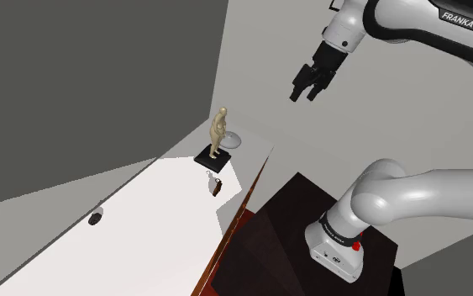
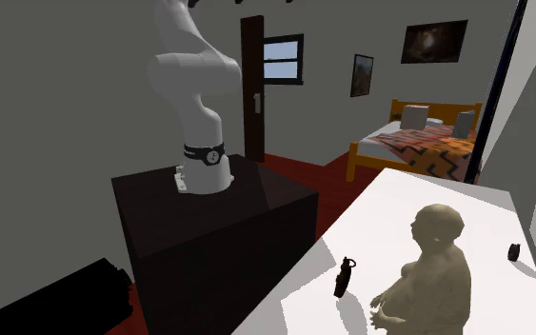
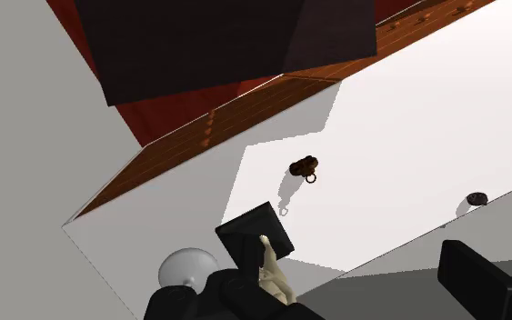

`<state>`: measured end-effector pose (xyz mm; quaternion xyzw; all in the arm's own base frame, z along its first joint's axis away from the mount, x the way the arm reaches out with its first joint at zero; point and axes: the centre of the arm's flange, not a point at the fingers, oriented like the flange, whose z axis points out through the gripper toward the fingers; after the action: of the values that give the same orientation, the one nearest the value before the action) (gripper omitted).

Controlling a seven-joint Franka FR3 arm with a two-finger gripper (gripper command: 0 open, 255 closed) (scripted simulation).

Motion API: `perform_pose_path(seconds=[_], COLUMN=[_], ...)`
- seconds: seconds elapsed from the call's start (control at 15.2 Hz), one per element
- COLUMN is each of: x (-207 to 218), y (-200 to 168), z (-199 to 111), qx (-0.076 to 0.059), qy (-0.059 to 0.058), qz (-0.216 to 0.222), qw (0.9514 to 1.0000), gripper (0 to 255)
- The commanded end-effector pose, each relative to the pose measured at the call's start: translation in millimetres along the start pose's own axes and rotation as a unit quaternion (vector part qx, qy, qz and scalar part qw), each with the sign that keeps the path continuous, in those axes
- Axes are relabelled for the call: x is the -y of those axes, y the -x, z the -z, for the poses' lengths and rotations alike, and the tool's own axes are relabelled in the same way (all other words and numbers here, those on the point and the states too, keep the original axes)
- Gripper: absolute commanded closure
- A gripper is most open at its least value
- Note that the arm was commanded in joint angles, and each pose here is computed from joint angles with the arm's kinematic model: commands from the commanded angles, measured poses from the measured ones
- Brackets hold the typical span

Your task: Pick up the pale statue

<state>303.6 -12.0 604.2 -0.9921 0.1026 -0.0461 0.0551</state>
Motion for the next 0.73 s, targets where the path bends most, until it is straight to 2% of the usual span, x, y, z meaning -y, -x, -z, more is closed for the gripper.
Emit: perform_pose_path(seconds=[0.0, 0.66], x=[0.0, 7.3], y=[0.0, -106.7], z=[0.0, -78.9], qx=[0.000, 0.003], qy=[0.000, 0.008], qz=[0.000, -0.018], qw=[1.0000, 0.9998], gripper=[0, 0])
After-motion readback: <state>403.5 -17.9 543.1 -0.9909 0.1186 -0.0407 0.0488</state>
